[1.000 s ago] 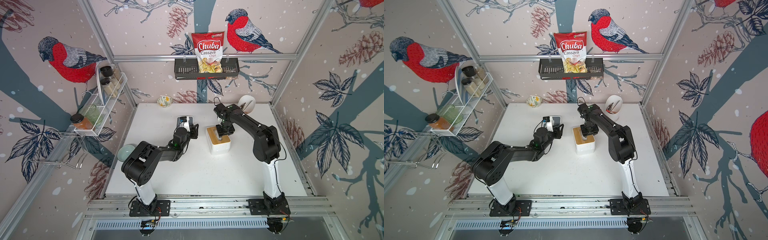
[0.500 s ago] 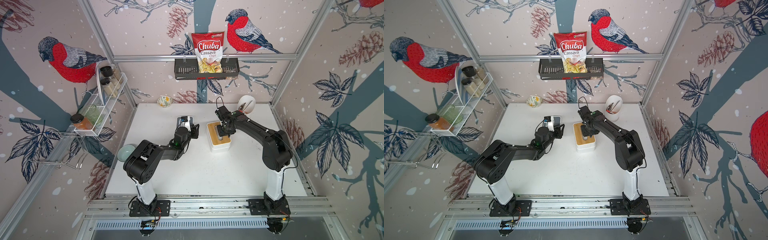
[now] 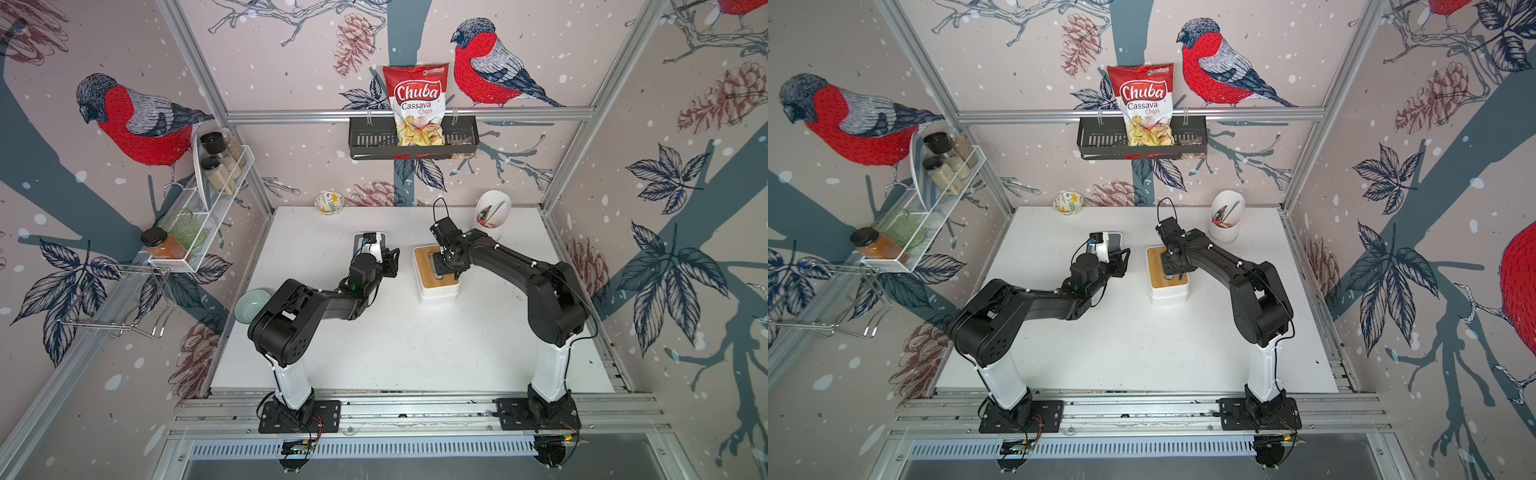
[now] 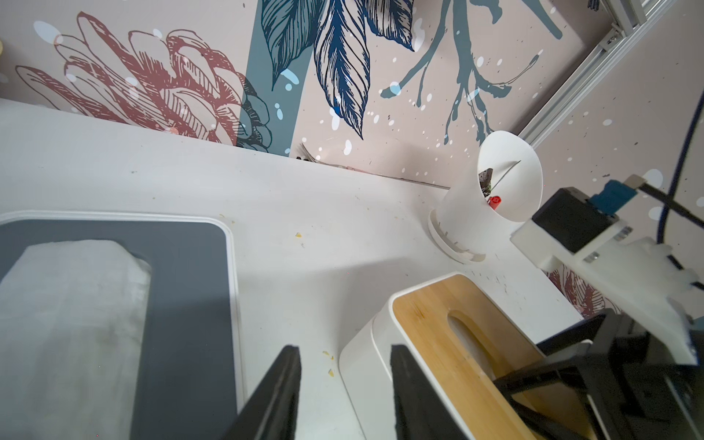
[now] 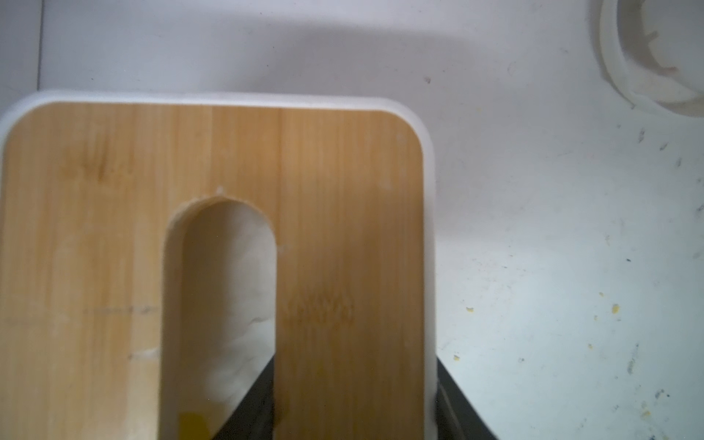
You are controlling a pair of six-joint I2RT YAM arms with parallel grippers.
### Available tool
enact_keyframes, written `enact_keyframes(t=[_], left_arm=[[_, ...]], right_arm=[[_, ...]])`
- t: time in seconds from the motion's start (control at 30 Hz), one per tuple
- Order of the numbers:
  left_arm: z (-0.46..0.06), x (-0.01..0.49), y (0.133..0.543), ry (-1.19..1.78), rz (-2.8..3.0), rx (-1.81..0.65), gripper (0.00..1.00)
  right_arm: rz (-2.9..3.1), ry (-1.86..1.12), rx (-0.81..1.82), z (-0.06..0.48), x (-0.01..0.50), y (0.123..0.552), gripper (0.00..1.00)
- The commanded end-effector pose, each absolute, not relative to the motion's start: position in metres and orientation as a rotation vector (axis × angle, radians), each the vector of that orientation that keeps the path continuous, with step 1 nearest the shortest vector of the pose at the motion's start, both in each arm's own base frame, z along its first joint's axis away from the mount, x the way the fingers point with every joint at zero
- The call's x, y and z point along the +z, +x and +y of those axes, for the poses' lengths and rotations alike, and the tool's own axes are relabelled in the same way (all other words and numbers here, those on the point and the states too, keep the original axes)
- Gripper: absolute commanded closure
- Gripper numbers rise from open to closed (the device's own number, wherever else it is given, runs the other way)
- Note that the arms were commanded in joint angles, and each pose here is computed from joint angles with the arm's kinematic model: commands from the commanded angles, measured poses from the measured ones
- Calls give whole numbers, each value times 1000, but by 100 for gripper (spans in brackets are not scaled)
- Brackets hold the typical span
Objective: Put the tissue paper into the tissue box
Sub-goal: Close the box lid on the tissue box.
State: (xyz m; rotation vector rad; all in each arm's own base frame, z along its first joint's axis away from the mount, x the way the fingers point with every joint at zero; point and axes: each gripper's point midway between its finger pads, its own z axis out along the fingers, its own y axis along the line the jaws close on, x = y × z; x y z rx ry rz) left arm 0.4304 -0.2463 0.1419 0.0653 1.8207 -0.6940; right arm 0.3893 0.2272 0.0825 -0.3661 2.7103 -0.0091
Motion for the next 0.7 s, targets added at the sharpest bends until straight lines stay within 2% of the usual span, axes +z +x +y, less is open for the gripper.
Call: enact_keyframes(t=[0.0, 0.37, 0.67], left_arm=[[-248, 149, 433, 61, 1797, -709, 57], [-271, 129, 447, 105, 1867, -739, 57], [-287, 87, 459, 124, 2002, -717, 57]], right_arm=[[2702, -355, -66, 222, 77, 382, 77], [2502, -261, -57, 223, 107, 385, 80], [2496, -255, -11, 229, 99, 387, 80]])
